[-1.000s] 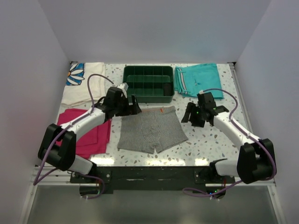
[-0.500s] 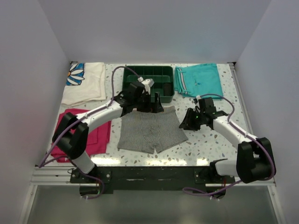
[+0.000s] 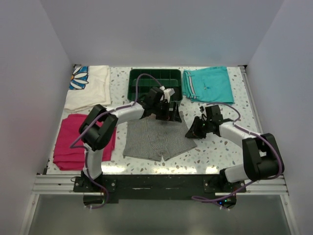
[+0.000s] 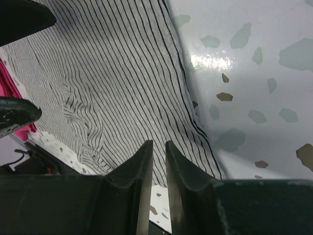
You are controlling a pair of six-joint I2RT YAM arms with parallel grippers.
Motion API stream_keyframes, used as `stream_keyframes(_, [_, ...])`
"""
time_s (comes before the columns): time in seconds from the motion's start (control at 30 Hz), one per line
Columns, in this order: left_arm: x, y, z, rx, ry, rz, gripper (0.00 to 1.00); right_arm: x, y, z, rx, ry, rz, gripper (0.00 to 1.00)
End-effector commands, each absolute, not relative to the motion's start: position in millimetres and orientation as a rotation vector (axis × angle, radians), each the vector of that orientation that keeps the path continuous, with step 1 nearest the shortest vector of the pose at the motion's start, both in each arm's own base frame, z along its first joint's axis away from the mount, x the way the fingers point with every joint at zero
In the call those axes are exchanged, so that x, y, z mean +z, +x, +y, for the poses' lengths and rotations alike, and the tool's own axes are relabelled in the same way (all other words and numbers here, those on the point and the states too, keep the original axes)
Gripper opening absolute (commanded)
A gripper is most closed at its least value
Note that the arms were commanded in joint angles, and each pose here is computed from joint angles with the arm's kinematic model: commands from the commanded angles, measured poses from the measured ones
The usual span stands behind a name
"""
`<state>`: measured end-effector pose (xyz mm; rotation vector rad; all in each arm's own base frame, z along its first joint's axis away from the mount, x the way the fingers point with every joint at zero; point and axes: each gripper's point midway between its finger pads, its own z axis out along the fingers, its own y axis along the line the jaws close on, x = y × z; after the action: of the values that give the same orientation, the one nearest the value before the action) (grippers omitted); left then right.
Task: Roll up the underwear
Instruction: Fold the underwear at the center of the board.
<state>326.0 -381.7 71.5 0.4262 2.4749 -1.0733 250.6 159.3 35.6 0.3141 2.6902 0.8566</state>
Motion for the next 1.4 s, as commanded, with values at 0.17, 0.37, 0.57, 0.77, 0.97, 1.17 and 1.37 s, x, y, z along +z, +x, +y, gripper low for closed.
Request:
stream_keyframes(0.17, [101.8, 348.2, -424.0, -1.246, 0.496, 2.288, 0.99, 26.5, 252.9, 163.0, 0.887, 0.296, 2.685, 0.20])
stream_keyframes(0.37, [89.7, 348.1, -430.5, -1.286, 0.495, 2.307, 0.99, 20.6, 247.0, 160.2, 0.870, 0.299, 2.702, 0.20])
stream_keyframes(0.57, [77.8, 353.6, -430.6, -1.265, 0.479, 2.313, 0.99, 16.2, 238.9, 157.4, 0.857, 0.302, 2.722, 0.20])
stream_keyframes(0.77, [62.9, 357.1, -426.7, -1.206, 0.465, 2.344, 0.99, 7.7, 224.4, 153.2, 0.843, 0.315, 2.751, 0.20])
stream_keyframes(0.97, [71.3, 359.6, -420.0, -1.104, 0.479, 2.317, 0.97, 3.1, 213.5, 148.5, 0.821, 0.328, 2.764, 0.20])
stream_keyframes(1.17, [95.9, 346.5, -426.6, -1.077, 0.572, 2.262, 0.98, 6.8, 216.1, 148.9, 0.821, 0.328, 2.758, 0.21])
stream_keyframes(1.37, [78.9, 321.8, -432.4, -1.106, 0.608, 2.327, 0.98, 16.0, 217.8, 148.3, 0.817, 0.317, 2.738, 0.21])
